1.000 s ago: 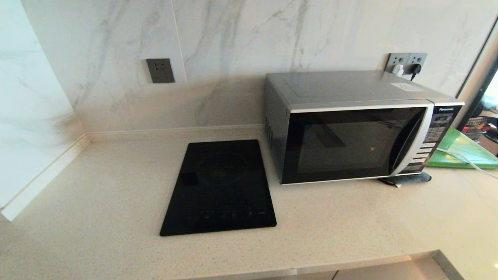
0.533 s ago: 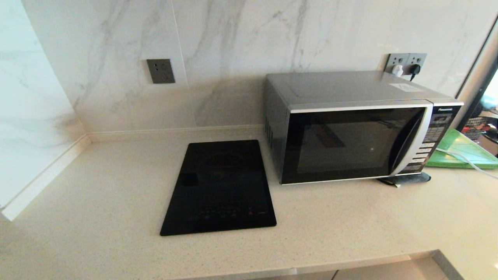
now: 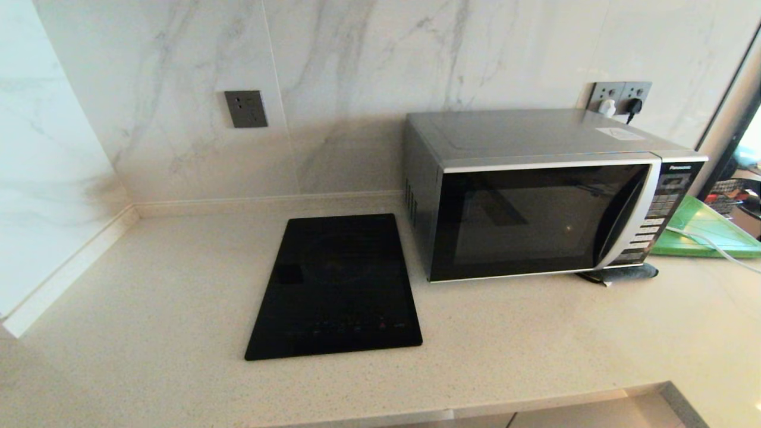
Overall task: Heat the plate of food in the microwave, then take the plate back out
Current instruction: Open the microwave oven
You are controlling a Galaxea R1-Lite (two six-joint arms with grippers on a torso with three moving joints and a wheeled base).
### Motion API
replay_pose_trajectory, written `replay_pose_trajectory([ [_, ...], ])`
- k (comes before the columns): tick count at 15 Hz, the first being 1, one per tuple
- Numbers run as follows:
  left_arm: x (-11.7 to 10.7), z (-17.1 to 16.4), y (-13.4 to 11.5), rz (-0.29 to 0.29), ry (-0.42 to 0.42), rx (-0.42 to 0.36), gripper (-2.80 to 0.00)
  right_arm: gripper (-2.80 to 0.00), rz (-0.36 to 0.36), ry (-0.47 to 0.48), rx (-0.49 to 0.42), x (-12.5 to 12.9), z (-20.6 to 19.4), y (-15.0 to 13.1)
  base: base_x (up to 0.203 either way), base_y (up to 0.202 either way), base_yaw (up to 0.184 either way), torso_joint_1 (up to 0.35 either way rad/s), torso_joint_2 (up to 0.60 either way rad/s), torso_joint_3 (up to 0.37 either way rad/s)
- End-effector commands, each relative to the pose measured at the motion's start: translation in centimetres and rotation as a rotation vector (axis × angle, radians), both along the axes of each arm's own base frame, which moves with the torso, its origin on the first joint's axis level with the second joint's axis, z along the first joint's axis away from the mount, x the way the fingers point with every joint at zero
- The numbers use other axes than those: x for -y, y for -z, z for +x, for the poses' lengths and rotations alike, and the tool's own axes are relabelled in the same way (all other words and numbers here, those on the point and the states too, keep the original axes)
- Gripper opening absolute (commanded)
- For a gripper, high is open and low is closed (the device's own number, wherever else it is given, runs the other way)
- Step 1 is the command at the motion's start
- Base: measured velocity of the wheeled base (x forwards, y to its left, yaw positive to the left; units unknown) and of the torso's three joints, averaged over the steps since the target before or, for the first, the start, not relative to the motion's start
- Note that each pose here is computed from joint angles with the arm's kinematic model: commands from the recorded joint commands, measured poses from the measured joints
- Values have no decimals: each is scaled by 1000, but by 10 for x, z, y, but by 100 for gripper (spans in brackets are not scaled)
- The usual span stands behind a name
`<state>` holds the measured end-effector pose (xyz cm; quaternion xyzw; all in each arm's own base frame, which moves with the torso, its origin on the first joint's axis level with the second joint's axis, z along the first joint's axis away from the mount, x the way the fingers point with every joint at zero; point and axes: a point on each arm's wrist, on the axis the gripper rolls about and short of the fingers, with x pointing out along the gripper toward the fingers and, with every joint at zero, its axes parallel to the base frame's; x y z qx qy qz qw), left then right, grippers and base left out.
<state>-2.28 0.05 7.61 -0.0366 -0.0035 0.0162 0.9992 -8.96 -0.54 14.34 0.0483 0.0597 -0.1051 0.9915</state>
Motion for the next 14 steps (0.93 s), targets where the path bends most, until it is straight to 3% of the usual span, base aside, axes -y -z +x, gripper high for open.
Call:
replay_pose_trajectory([
  [1,0,0,0,0,-1,-1,-280,-280,1,-8,8,0,27,23,0,0,0,0,0,0],
  [5,0,0,0,0,-1,-1,-280,-280,1,-51,-11,-1,52,57,0,0,0,0,0,0],
  [7,0,0,0,0,-1,-1,-280,-280,-11,-78,56,-2,58,59,0,0,0,0,0,0],
  [14,0,0,0,0,-1,-1,-280,-280,-31,-169,122,-4,67,69,0,0,0,0,0,0],
])
